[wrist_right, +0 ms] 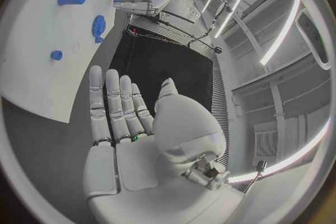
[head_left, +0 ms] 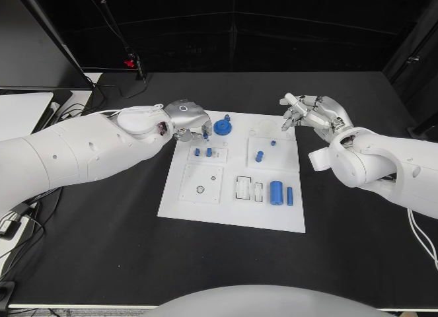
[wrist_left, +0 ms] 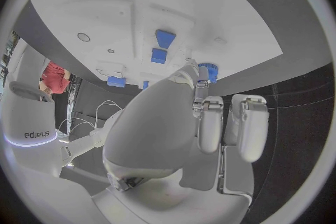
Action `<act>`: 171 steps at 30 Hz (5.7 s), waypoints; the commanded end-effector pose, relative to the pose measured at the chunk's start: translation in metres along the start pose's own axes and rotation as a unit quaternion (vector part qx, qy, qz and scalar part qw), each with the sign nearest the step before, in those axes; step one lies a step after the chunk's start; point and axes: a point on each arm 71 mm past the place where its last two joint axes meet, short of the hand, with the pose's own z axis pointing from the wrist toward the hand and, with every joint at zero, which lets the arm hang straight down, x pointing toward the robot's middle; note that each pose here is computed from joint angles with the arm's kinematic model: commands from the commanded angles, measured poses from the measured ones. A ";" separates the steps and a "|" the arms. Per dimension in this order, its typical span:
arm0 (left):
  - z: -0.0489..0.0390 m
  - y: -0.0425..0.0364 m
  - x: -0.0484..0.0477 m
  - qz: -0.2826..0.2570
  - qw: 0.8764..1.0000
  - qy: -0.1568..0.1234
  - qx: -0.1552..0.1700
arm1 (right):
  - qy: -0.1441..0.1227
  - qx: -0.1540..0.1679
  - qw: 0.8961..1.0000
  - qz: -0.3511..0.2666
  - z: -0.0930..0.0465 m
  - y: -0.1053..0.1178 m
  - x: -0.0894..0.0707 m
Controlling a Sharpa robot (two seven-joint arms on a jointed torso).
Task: Assemble the parts on the task board
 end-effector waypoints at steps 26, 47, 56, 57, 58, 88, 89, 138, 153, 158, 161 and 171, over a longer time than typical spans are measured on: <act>0.0071 -0.0037 0.0063 -0.005 0.999 0.039 0.010 | 0.005 -0.004 1.000 0.003 0.000 0.002 0.001; 0.0110 -0.0028 0.0074 -0.004 0.999 0.045 0.004 | 0.004 -0.004 1.000 0.002 0.000 0.002 0.001; 0.0130 -0.0044 0.0094 -0.008 0.998 0.060 0.003 | 0.004 -0.004 1.000 0.002 0.000 0.002 0.001; 0.0131 -0.0045 0.0095 -0.008 0.998 0.061 0.002 | 0.004 -0.004 1.000 0.002 0.000 0.002 0.000; 0.0133 -0.0045 0.0097 -0.008 0.998 0.062 0.002 | 0.004 -0.004 1.000 0.002 0.000 0.002 0.000; 0.0128 -0.0009 0.0070 -0.002 0.999 0.040 -0.019 | 0.007 -0.003 1.000 0.003 0.000 0.001 0.001; 0.0127 -0.0004 0.0066 -0.002 0.999 0.037 -0.020 | 0.007 -0.003 1.000 0.003 0.000 0.001 0.001; -0.0723 0.0351 -0.0131 -0.540 0.755 -0.352 -0.123 | 0.059 -0.088 0.932 -0.347 0.014 0.025 -0.014; -0.0738 0.0100 -0.0126 -0.580 0.732 -0.352 -0.071 | 0.098 -0.084 0.866 -0.483 0.018 0.015 0.008; -0.0742 0.0088 -0.0123 -0.581 0.731 -0.351 -0.070 | 0.114 -0.081 0.846 -0.515 0.017 0.010 0.014; -0.0746 0.0088 -0.0121 -0.581 0.731 -0.351 -0.071 | 0.122 -0.074 0.837 -0.528 0.017 0.008 0.016; -0.0753 0.0087 -0.0118 -0.581 0.731 -0.351 -0.073 | 0.137 -0.048 0.821 -0.552 0.020 0.001 0.022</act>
